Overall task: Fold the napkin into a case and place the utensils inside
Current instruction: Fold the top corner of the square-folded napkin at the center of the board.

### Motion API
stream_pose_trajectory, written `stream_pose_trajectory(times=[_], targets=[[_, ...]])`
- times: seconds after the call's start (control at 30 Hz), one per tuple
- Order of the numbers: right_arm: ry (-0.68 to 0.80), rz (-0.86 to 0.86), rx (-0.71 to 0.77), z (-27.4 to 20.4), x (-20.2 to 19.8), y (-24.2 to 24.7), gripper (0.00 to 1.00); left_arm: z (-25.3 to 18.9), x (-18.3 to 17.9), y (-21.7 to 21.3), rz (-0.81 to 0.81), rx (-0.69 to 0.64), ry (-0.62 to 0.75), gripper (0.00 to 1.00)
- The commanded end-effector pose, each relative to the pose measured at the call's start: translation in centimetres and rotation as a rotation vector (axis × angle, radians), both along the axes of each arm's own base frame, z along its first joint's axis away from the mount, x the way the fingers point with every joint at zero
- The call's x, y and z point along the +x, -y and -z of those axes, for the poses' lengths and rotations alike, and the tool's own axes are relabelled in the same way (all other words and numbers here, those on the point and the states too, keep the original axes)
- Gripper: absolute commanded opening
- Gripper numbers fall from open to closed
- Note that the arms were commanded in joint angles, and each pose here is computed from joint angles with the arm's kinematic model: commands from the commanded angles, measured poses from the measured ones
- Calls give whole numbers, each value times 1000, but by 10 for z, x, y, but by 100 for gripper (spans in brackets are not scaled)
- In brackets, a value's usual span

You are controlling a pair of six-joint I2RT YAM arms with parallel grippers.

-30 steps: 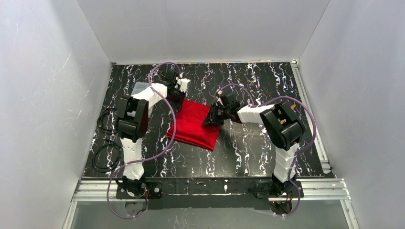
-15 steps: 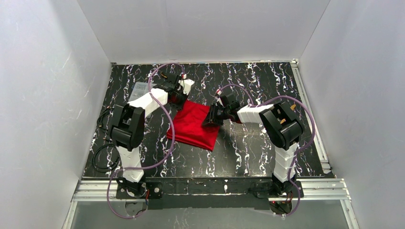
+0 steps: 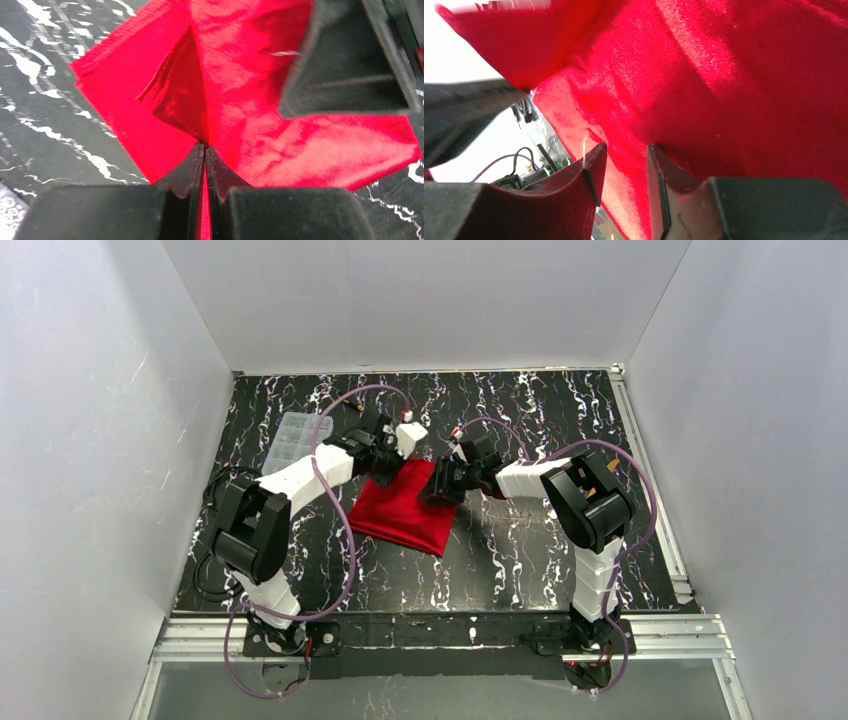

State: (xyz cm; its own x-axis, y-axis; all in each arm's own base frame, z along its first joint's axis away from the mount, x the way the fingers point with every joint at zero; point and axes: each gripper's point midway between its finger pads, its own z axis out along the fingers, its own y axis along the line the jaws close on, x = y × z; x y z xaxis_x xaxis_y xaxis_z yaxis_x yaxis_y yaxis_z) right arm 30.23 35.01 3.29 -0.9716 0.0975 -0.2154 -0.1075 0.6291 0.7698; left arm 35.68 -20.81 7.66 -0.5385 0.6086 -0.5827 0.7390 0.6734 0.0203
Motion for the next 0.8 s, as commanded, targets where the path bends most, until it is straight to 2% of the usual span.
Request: stream_pose_trajectory(times=[0.0,0.13,0.37,0.77], targets=[[-11,22,54,-10,5,-3,48,8,-35,3,178,86,14,0],[-3,73,105,-33,13,5,56,11,-37,3,256,160,108,0],[-20,110,123,-56,25,12,59,8,-22,3,310,237,264,0],[-104,161,111,-45,25,11,59,9,-28,11,339,274,292,0]])
